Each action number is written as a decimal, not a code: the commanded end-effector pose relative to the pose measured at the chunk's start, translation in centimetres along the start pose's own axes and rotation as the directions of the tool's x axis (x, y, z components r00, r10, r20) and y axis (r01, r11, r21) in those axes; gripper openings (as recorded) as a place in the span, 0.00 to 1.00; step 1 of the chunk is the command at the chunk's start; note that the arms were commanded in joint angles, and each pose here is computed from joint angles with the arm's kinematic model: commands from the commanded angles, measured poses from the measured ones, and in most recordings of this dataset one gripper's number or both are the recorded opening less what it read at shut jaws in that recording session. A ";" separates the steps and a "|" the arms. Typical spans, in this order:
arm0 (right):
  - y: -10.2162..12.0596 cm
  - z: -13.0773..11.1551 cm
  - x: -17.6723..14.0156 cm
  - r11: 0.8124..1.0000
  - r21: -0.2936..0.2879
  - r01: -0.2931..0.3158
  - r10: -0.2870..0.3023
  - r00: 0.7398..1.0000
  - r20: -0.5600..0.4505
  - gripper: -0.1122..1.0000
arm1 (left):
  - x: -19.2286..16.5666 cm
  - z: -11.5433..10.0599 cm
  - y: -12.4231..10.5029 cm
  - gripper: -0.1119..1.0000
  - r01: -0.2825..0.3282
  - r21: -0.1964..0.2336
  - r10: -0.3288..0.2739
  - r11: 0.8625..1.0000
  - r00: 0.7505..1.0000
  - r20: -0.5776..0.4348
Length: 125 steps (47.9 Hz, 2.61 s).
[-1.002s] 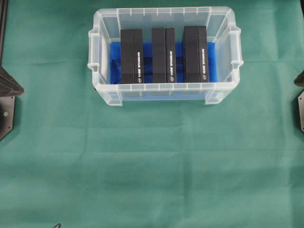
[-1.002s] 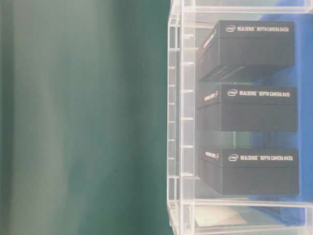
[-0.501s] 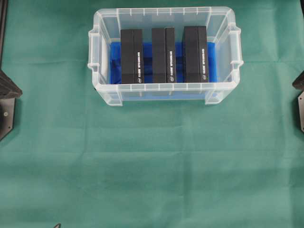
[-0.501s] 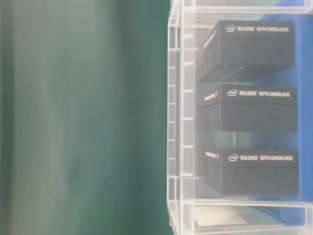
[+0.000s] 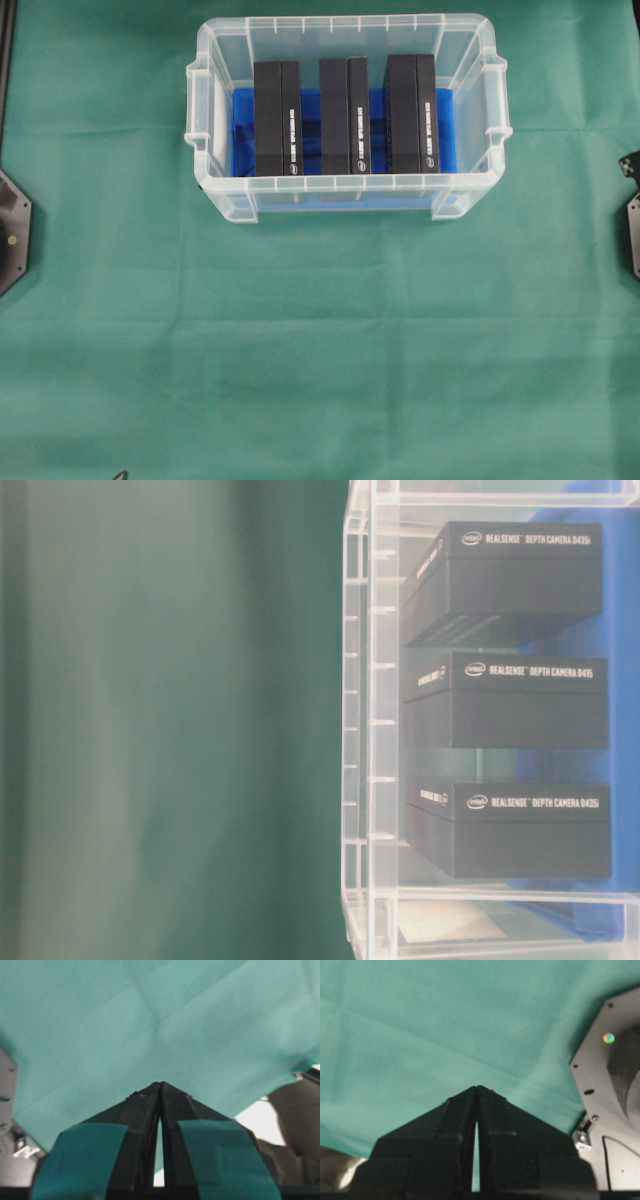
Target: Take out the box from the case.
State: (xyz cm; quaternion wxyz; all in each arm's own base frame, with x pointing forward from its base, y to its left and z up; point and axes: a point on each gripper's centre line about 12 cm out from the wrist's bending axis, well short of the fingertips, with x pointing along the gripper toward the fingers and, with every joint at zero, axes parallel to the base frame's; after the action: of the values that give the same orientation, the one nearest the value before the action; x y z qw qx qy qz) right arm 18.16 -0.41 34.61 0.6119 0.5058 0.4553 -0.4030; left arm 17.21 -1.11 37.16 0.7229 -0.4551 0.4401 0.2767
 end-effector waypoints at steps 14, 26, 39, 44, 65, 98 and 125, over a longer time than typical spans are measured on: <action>1.1 0.3 -0.5 1.000 0.009 -0.002 0.002 1.000 0.018 0.10 | -0.2 0.5 -1.1 0.11 -0.011 -0.008 0.011 1.000 1.000 0.003; 1.1 2.3 0.0 0.998 0.052 0.034 -0.037 0.997 0.073 0.10 | 0.1 2.5 -0.2 0.11 -0.053 -0.077 0.056 0.996 0.997 0.047; 0.1 5.9 0.4 0.993 0.083 0.079 -0.088 0.990 0.112 0.10 | 0.4 5.9 1.7 0.11 -0.142 -0.167 0.157 0.976 0.984 0.083; -0.3 7.2 0.7 0.990 0.099 0.104 -0.116 0.986 0.121 0.10 | 0.6 7.2 2.1 0.11 -0.169 -0.175 0.187 0.970 0.978 0.090; -1.1 8.9 1.6 0.980 0.129 0.150 -0.168 0.976 0.139 0.10 | 0.7 8.7 2.9 0.11 -0.202 -0.214 0.226 0.956 0.970 0.092; -1.5 9.0 2.9 0.975 0.154 0.163 -0.186 0.971 0.148 0.74 | 0.9 8.6 3.1 0.93 -0.203 -0.230 0.227 0.952 0.970 0.082; -1.6 9.1 2.7 0.971 0.172 0.168 -0.197 0.966 0.166 0.95 | 1.2 8.3 3.2 0.94 -0.204 -0.252 0.229 0.946 0.971 0.074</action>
State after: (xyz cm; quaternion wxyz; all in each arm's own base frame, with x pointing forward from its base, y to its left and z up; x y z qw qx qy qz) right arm 18.72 -9.75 31.86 0.5657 0.4682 0.4145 -0.5375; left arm 18.42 7.78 36.00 0.6439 -0.4723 0.4190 0.4322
